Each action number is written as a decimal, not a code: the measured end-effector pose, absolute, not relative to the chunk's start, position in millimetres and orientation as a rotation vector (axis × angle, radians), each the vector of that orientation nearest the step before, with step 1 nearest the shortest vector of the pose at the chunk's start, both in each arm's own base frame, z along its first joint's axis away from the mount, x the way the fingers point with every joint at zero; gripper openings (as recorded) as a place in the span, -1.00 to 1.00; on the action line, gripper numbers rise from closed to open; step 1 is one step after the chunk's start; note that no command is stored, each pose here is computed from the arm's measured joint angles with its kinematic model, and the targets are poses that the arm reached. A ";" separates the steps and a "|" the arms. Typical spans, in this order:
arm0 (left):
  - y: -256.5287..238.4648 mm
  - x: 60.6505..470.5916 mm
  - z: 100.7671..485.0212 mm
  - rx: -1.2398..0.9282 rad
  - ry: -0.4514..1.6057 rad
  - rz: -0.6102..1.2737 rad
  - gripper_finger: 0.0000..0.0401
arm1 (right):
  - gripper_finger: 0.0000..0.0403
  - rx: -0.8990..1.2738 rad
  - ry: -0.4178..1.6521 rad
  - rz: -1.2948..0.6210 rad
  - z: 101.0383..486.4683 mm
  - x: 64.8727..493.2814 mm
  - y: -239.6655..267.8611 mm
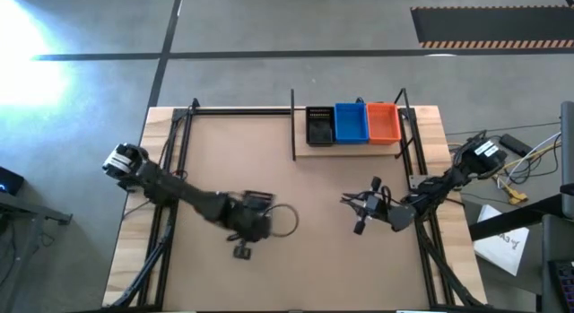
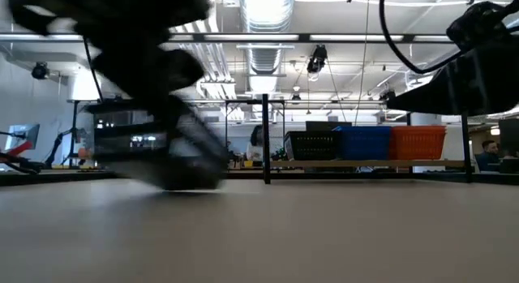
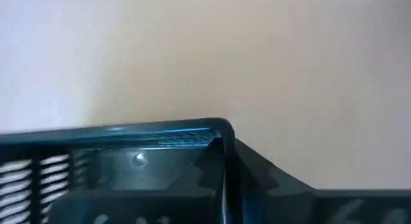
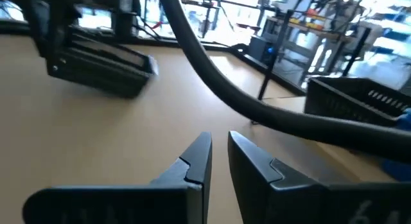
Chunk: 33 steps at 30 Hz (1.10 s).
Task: Stack baskets on shelf by color
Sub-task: Stack the black bin on top of the other black bins on the shelf
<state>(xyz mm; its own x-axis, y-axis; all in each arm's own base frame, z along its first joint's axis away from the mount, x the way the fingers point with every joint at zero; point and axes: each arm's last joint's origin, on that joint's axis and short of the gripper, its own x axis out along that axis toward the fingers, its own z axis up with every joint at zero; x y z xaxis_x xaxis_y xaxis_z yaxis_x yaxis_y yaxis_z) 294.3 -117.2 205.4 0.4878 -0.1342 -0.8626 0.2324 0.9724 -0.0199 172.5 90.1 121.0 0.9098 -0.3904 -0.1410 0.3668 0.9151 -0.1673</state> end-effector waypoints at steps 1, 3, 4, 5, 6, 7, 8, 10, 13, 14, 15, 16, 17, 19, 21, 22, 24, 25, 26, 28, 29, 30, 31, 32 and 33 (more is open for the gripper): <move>-112.5 302.8 207.2 0.128 0.978 -0.245 -0.99 | -0.79 -0.127 0.171 -0.381 120.7 170.3 91.5; -102.7 320.1 209.1 0.154 0.855 -0.286 -0.99 | -0.79 -0.098 0.167 -0.373 119.7 166.5 95.3; -97.9 328.8 208.7 0.154 0.798 -0.303 -0.99 | -0.79 -0.090 0.168 -0.379 118.8 163.8 97.5; -93.3 336.4 208.1 0.148 0.748 -0.321 -0.99 | -0.79 -0.082 0.167 -0.395 117.7 161.0 99.4; -88.9 343.2 207.0 0.143 0.707 -0.335 -0.99 | -0.79 -0.075 0.166 -0.409 116.6 158.4 101.4; -85.3 350.0 205.2 0.132 0.675 -0.344 -0.99 | -0.79 -0.070 0.164 -0.418 115.4 155.4 103.7; -82.2 356.9 203.2 0.125 0.646 -0.345 -0.99 | -0.79 -0.066 0.160 -0.426 114.6 152.6 106.0; -76.3 369.6 196.9 0.115 0.619 -0.329 -0.99 | -0.79 -0.050 0.145 -0.431 114.6 148.2 110.2; -70.6 389.4 186.5 0.108 0.603 -0.302 -0.99 | -0.79 -0.027 0.130 -0.431 114.8 144.4 113.9; -69.5 395.4 183.8 0.110 0.603 -0.288 -0.99 | -0.79 -0.023 0.128 -0.431 114.9 144.1 114.2; -68.3 401.6 181.3 0.110 0.605 -0.279 -0.99 | -0.79 -0.018 0.127 -0.431 114.9 144.1 114.2; -67.6 407.9 179.5 0.109 0.603 -0.274 -0.99 | -0.79 -0.011 0.126 -0.432 114.9 144.2 114.1; -67.7 412.8 177.9 0.108 0.602 -0.272 -0.99 | -0.79 -0.001 0.124 -0.434 114.8 144.3 113.9; -68.5 421.5 175.6 0.111 0.605 -0.271 -0.99 | -0.79 0.019 0.121 -0.448 114.4 145.6 112.1; -69.2 427.0 176.3 0.135 0.611 -0.281 -0.96 | -0.79 0.026 0.121 -0.452 113.8 145.6 111.7; -68.8 427.9 177.9 0.151 0.619 -0.288 -0.93 | -0.79 0.031 0.121 -0.451 113.7 145.6 111.9; -67.5 429.1 180.3 0.174 0.619 -0.293 -0.82 | -0.79 0.028 0.124 -0.451 113.5 145.7 112.1; -66.1 429.2 181.0 0.175 0.617 -0.291 -0.75 | -0.79 0.029 0.123 -0.452 113.6 145.9 112.2; -65.1 428.6 181.9 0.175 0.619 -0.289 -0.67 | -0.79 0.029 0.123 -0.454 113.7 146.1 112.0; -63.7 427.8 183.9 0.175 0.618 -0.287 -0.50 | -0.79 0.031 0.122 -0.458 113.7 146.6 111.4; -63.4 426.4 186.4 0.177 0.621 -0.287 -0.42 | -0.79 0.032 0.122 -0.459 113.8 146.7 111.3; -63.0 423.9 188.5 0.190 0.637 -0.292 -0.35 | -0.79 0.031 0.122 -0.459 113.7 146.7 111.3; -62.5 421.3 189.8 0.214 0.657 -0.302 -0.28 | -0.79 0.034 0.122 -0.459 113.8 146.7 111.4; -62.2 417.9 190.1 0.248 0.687 -0.318 -0.22 | -0.79 0.040 0.120 -0.459 113.8 146.7 111.4; -61.8 414.6 188.0 0.281 0.722 -0.335 -0.16 | -0.79 0.045 0.119 -0.459 113.7 146.7 111.3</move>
<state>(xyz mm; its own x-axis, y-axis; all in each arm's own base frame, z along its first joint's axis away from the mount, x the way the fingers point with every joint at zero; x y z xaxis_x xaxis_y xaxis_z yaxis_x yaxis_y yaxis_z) 414.6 -61.8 188.0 0.7013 -0.2010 -0.6839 0.3924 0.9099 0.1349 146.7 111.3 113.7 0.8895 -0.4394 -0.1250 0.4447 0.8955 0.0165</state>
